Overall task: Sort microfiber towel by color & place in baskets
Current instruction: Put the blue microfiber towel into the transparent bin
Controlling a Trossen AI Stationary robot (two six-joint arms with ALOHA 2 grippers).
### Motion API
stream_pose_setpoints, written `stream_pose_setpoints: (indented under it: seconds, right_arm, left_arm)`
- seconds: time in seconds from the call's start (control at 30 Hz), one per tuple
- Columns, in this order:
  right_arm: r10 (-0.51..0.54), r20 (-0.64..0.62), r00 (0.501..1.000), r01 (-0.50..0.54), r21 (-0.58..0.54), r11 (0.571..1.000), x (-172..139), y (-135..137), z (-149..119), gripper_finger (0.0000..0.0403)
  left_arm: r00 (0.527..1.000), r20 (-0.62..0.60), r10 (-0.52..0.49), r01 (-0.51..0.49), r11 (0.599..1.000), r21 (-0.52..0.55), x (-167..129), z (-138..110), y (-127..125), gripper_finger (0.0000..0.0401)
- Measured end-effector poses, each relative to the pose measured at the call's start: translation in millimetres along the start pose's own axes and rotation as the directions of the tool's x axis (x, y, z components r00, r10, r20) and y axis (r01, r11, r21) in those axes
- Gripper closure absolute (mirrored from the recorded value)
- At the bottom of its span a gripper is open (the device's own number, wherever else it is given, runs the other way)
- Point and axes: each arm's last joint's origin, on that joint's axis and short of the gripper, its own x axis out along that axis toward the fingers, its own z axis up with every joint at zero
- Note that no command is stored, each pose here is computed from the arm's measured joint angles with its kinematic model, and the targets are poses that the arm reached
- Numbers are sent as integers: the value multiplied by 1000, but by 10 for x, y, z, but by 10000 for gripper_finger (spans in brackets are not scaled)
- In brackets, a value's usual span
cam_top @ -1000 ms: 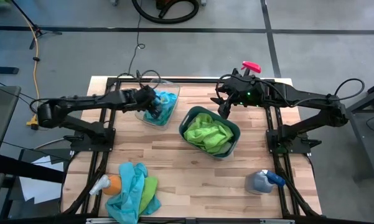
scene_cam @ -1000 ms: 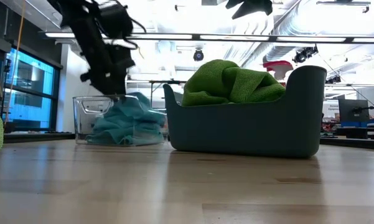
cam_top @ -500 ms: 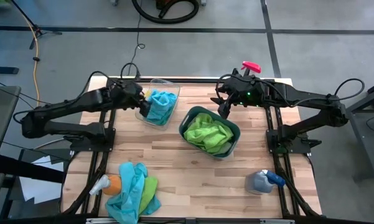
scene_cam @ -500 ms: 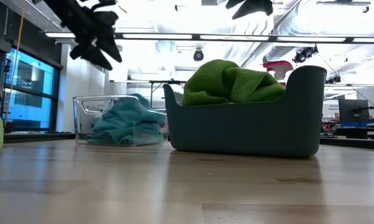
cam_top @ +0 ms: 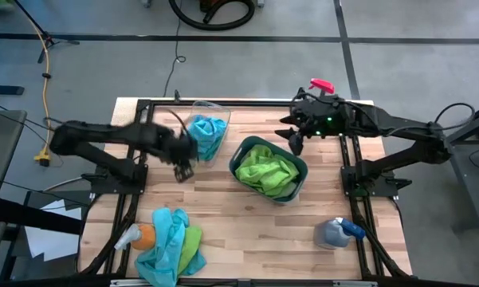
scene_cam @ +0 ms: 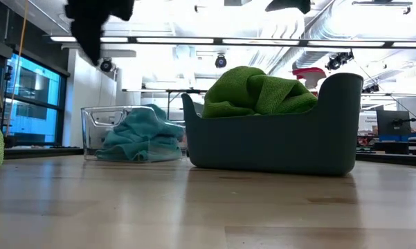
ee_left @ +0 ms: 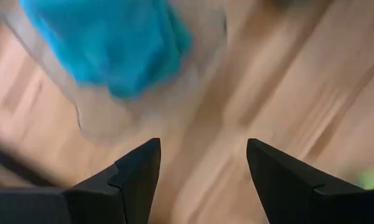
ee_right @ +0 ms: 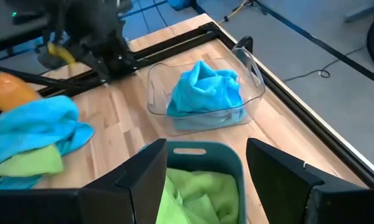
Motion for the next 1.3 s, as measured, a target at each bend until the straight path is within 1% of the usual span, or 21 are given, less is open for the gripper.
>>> stream_pose_setpoints:
  seconds: [0.1,0.23,0.3,0.43,0.5,0.6,0.63,0.73,0.8,0.93,1.0,1.1,1.17,1.23,1.3]
  right_arm:
    - [16,-4,1000,-16,-8,1000,-160,-29,-27,185]
    - [-1,-63,998,-2,-43,999,-377,-93,-130,185]
    - [-11,-101,995,5,-64,998,-478,-127,-192,185]
    - [-22,-147,989,6,-105,994,-644,-178,-284,185]
    - [-5,-150,989,-14,-125,992,-708,-189,-305,185]
    - [24,-135,991,-44,-151,988,-781,-196,-313,185]
    - [27,-130,991,-48,-155,987,-801,-199,-315,185]
    - [32,-116,993,-50,-158,986,-846,-208,-320,185]
    - [33,-111,993,-50,-151,987,-870,-213,-325,185]
    - [37,-104,994,-49,-118,992,-896,-218,-329,185]
    - [39,-103,994,-50,-105,993,-899,-218,-329,185]
    - [40,-103,994,-50,-97,994,-900,-218,-329,185]
    - [39,-103,994,-49,-97,994,-900,-218,-329,185]
    - [32,-101,994,-41,-97,994,-900,-220,-328,185]
    - [28,-99,995,-37,-93,995,-900,-222,-328,185]
  left_arm:
    - [988,-139,61,-54,997,50,111,-113,-293,174]
    - [947,-319,33,-16,998,57,283,-292,-705,174]
    - [915,-402,27,-8,999,50,370,-394,-893,174]
    - [821,-571,21,-19,1000,10,492,-620,-1177,174]
    - [783,-620,42,-53,999,-1,520,-728,-1269,174]
    - [755,-653,63,-98,995,-17,549,-849,-1372,174]
    - [750,-659,62,-95,995,-15,559,-872,-1398,174]
    - [757,-651,56,-77,997,-4,568,-915,-1450,174]
    - [767,-640,46,-71,997,-14,573,-911,-1464,174]
    - [789,-612,60,-86,996,-12,613,-913,-1455,174]
    - [794,-606,34,-69,997,-34,664,-903,-1466,174]
    - [771,-636,-35,-11,998,-68,689,-874,-1491,174]
    - [764,-643,-55,12,997,-71,673,-838,-1493,174]
    - [774,-630,-71,33,997,-71,635,-789,-1487,174]
    - [799,-597,-73,38,997,-71,606,-737,-1475,174]
